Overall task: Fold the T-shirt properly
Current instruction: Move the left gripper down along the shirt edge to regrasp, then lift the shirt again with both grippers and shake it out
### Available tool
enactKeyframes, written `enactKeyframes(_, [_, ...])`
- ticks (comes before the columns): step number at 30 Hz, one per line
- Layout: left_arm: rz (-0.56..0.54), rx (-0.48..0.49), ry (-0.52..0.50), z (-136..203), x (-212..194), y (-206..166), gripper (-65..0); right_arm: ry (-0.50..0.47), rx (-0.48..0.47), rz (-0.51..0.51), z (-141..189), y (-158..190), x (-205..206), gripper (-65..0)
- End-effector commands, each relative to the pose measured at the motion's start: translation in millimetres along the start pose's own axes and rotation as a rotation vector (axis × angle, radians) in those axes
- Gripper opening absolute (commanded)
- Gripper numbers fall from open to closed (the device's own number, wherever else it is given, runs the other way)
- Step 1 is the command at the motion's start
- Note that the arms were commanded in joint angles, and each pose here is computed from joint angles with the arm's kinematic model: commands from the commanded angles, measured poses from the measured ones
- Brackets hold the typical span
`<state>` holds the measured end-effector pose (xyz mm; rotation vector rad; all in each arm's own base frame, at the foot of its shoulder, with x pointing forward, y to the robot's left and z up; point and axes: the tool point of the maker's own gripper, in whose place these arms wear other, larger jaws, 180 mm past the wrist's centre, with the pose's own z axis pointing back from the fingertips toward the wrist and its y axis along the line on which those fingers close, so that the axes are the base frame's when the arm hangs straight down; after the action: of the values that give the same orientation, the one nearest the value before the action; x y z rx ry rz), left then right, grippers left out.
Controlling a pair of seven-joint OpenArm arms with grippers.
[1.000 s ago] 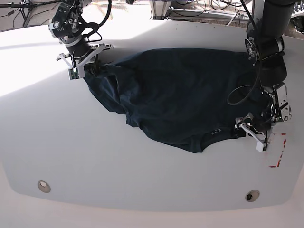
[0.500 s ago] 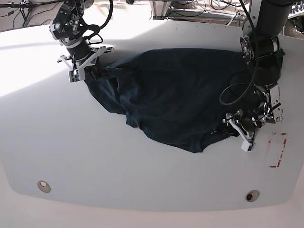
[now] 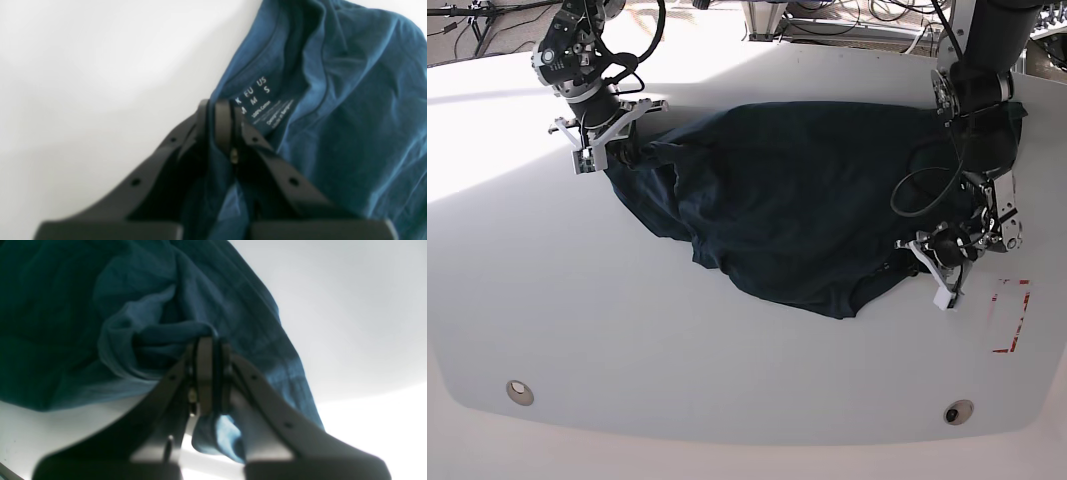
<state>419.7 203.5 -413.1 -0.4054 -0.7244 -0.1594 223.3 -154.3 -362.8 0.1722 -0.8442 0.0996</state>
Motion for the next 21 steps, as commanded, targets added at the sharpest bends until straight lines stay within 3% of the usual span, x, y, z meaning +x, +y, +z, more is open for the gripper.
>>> enactKeyframes(1, [-0.078, 0.065, 0.070, 12.9, 3.5, 10.5, -65.0, -0.048, 0.001, 0.004, 2.0, 0.4, 12.3, -64.7])
enactKeyframes(8, [-0.189, 0.159, 0.008, 49.9, 44.7, 15.6, -65.0, -0.063, -0.003, 0.007, 0.8, -1.4, 18.3, -64.7])
enactKeyframes(21, [-0.202, 0.316, -0.089, 115.7, 103.0, 35.4, -65.0, -0.107, -0.003, 0.027, -3.8, -3.2, 39.0, -64.7])
